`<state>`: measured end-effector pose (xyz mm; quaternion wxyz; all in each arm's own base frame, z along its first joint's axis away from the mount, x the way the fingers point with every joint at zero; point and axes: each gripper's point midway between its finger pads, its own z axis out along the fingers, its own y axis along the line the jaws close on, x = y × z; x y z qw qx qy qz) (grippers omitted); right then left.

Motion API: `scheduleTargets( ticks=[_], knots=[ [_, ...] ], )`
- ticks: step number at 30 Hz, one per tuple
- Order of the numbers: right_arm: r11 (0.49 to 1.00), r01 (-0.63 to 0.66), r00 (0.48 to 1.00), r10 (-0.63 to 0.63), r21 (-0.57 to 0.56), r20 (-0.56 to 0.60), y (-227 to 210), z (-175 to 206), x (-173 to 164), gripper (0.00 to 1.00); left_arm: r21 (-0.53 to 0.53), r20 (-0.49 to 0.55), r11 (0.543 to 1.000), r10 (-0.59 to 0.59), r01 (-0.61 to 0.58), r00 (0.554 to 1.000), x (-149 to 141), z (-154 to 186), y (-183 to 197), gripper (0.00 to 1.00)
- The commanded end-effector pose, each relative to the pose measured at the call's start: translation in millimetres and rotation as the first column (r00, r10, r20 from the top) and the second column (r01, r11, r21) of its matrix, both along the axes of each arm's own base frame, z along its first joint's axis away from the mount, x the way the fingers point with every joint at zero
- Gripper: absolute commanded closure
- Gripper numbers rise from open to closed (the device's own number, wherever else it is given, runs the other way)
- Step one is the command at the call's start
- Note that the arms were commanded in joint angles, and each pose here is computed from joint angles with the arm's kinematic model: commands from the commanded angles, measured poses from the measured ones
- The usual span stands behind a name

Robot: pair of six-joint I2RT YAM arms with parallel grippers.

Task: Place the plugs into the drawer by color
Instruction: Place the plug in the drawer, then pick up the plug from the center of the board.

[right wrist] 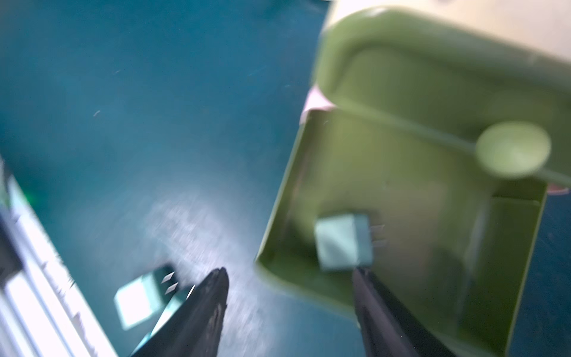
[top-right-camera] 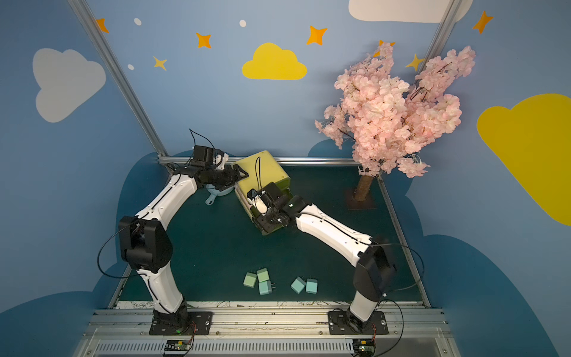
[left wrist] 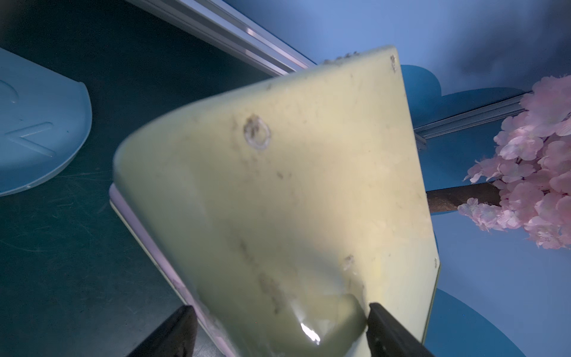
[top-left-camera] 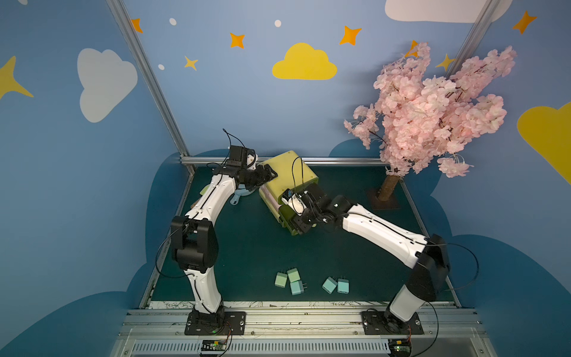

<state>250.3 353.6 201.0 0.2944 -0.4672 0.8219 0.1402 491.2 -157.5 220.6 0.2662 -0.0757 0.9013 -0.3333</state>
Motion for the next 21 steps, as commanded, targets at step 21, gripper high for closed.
scheduleTargets(
  ticks=[21],
  knots=[
    [0.909,-0.291,0.940,0.329,-0.297,0.087,46.4,-157.0,-136.8,0.12,0.033,-0.038,0.999,0.002,-0.001,0.999,-13.6,-9.4,4.6,0.13]
  ],
)
